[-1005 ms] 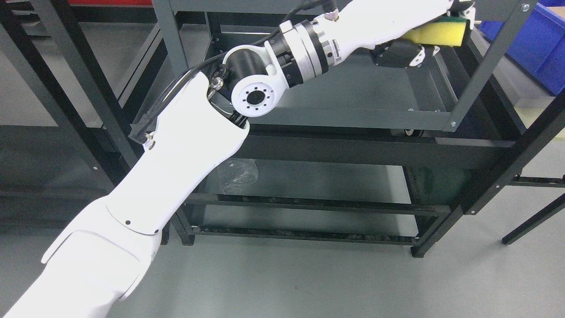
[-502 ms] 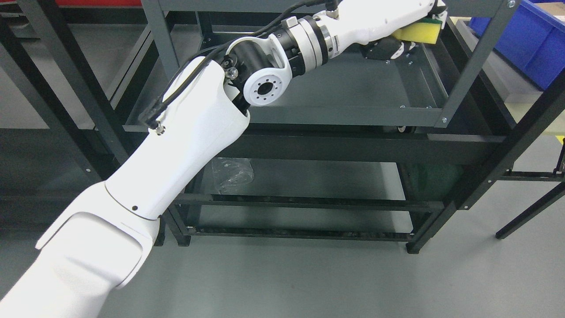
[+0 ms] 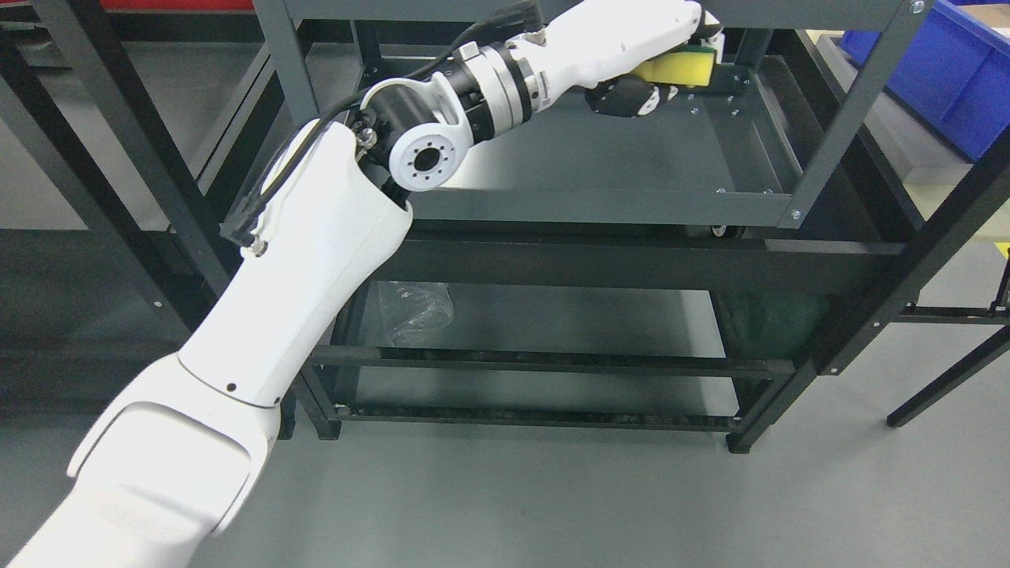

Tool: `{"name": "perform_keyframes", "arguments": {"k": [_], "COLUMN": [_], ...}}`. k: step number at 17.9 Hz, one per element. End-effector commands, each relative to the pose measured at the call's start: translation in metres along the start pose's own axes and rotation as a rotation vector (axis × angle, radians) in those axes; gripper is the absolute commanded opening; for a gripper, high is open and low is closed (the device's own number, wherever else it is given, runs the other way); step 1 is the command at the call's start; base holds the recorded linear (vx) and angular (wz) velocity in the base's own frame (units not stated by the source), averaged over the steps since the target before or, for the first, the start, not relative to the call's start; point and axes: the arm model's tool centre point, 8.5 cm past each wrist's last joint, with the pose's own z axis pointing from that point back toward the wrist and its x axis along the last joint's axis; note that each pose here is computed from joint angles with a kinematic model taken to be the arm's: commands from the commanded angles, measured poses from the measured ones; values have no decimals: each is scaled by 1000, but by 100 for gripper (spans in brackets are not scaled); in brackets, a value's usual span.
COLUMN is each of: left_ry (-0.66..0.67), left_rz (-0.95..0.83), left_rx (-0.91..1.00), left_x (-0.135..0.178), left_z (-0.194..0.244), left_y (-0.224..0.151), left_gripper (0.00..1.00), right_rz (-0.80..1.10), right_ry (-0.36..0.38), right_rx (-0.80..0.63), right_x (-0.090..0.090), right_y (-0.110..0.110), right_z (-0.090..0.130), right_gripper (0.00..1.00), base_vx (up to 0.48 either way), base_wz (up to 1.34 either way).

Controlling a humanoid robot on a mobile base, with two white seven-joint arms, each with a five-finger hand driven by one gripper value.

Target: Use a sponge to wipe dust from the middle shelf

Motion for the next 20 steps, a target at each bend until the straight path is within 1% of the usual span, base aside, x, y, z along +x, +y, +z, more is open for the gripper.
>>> {"name": "perform_keyframes", "arguments": {"k": [1,4,7,9,11,12,14,16,17,18,20], "left_ry": [160,253,323,388,422,444,489,511,500,477,384], "left_rz": [-64,-134,-187,-214,-231,-249,-272,-272,-259,-243,-192], "left_rx": [213,291,317,322,330,336,360,372,368,364,317], "left_x": [-63,-93,-110,-119,-121,-120,-117,-117,-118,-118,-116], "left_z": [121,189,250,305,351,375,408,420,414,403,355], "left_y": [64,101,111,108,106,109,122,122,116,109,83], "left_gripper": [2,2,2,2,2,2,2,2,2,2,2], "right_rz": [-2,-2,-2,-2,-2,-2,-2,-2,-1,-2,-1], "right_ry": [-22,-22,-22,-22,-22,-22,-22,-22,-22,-22,-22], "right_rx": [-15,-15,-15,-15,-15,-15,-15,-15,-15,-15,-15], "right_x": [10,10,10,10,10,10,10,10,10,10,10], "right_y": [-10,-10,-10,-10,-10,-10,-10,-10,-10,-10,-10], "right_z": [0,0,0,0,0,0,0,0,0,0,0], "right_gripper": [100,100,100,100,100,100,100,100,100,100,100], "base_vx": [0,0,0,0,0,0,0,0,0,0,0], "base_wz": [0,0,0,0,0,0,0,0,0,0,0]}}
